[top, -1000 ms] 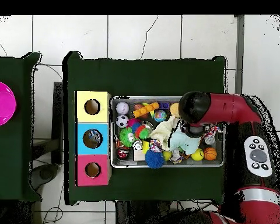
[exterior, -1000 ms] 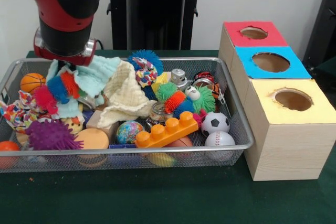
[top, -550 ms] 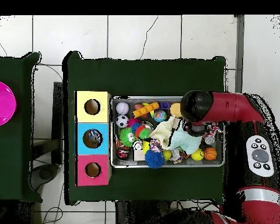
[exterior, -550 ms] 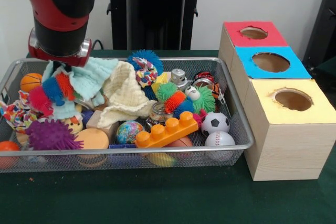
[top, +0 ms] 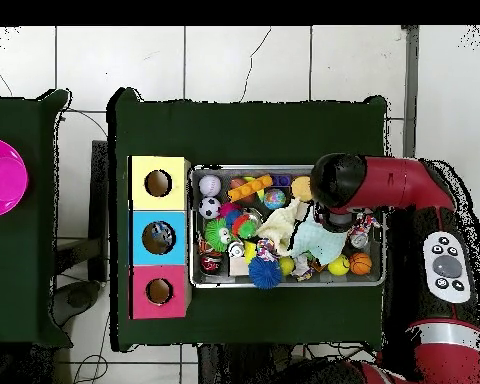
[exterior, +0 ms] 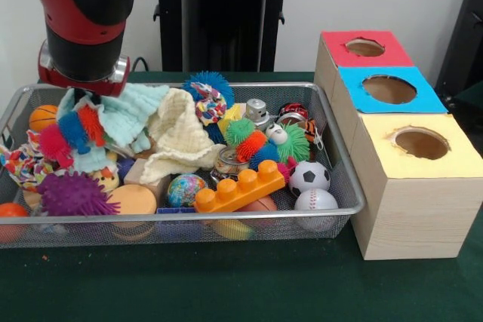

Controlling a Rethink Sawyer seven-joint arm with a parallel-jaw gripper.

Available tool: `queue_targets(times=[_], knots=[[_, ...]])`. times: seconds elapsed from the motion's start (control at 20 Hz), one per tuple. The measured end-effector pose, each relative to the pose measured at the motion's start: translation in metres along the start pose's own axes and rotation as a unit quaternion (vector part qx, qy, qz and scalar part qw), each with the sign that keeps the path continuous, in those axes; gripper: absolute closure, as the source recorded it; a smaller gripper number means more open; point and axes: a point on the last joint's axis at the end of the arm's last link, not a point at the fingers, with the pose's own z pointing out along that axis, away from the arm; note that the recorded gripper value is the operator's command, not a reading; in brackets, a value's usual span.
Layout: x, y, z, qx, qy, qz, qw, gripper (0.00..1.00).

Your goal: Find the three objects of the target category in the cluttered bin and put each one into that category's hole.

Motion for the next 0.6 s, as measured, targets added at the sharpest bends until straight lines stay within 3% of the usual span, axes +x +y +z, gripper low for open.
queue_targets(times=[0.15,0.3,0.5,0.6], knots=[[-0.001,0.007,-0.001,-0.015,0.0,0.001,0.9999,1.0],[-0.002,0.024,-0.005,-0.044,0.002,0.001,0.999,1.0],[-0.004,0.055,-0.009,-0.084,0.001,-0.006,0.9964,1.0],[-0.004,0.063,-0.01,-0.092,-0.001,-0.008,0.9957,1.0]])
